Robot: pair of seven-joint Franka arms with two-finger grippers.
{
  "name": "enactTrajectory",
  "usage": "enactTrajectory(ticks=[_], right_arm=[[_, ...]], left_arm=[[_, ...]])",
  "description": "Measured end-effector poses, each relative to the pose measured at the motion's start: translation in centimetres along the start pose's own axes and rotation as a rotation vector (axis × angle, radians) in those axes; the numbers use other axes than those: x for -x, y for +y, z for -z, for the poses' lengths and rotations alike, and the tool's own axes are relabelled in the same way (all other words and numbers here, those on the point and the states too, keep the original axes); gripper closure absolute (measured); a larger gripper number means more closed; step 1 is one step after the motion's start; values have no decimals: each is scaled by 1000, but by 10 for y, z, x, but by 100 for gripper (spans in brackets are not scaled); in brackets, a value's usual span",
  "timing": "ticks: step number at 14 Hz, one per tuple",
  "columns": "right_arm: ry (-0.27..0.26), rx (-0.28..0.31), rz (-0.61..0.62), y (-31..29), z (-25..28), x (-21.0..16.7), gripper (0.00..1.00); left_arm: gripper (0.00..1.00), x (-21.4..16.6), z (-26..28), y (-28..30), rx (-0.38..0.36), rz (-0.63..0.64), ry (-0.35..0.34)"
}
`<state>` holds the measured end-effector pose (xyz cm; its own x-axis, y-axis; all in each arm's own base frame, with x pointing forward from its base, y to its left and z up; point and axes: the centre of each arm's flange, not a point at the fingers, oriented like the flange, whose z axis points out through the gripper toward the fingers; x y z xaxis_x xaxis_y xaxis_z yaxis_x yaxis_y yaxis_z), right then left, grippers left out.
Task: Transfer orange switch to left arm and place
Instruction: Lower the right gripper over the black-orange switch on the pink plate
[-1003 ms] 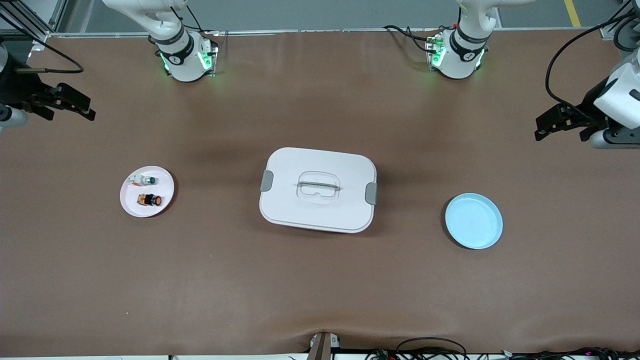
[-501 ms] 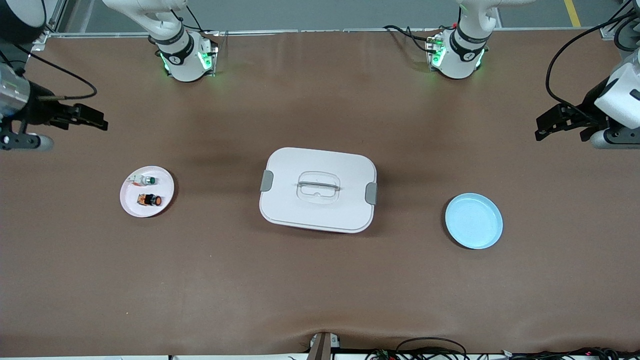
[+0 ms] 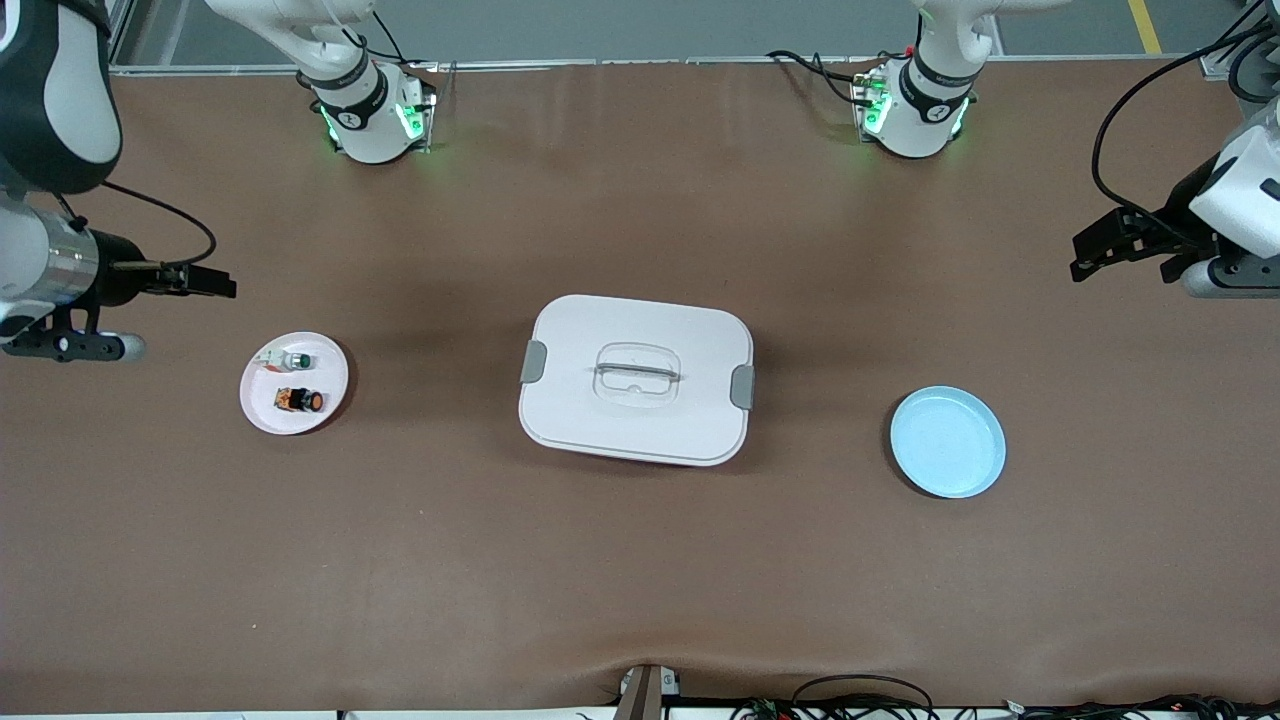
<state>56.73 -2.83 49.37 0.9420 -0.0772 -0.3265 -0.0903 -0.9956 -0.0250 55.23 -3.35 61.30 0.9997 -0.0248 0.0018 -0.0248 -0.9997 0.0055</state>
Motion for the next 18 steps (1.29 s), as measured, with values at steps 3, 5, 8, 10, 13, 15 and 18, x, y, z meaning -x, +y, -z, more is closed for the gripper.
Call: enactTrajectory(ticks=[3, 5, 8, 10, 13, 15, 18], right_arm=[[-21, -5, -15, 10, -10, -10, 0], [-26, -8, -21, 14, -14, -13, 0], [-1, -13, -27, 16, -33, -28, 0], [23, -25, -36, 19, -55, -39, 0], [59, -36, -52, 27, -78, -48, 0], [86, -37, -57, 28, -90, -52, 0], [118, -39, -61, 29, -108, -57, 0]], left_arm=[[0, 0, 0, 0, 0, 0, 0], [0, 0, 0, 0, 0, 0, 0], [0, 0, 0, 0, 0, 0, 0], [0, 0, 0, 0, 0, 0, 0], [0, 0, 0, -1, 0, 1, 0], [0, 0, 0, -1, 0, 1, 0], [0, 0, 0, -1, 0, 1, 0]])
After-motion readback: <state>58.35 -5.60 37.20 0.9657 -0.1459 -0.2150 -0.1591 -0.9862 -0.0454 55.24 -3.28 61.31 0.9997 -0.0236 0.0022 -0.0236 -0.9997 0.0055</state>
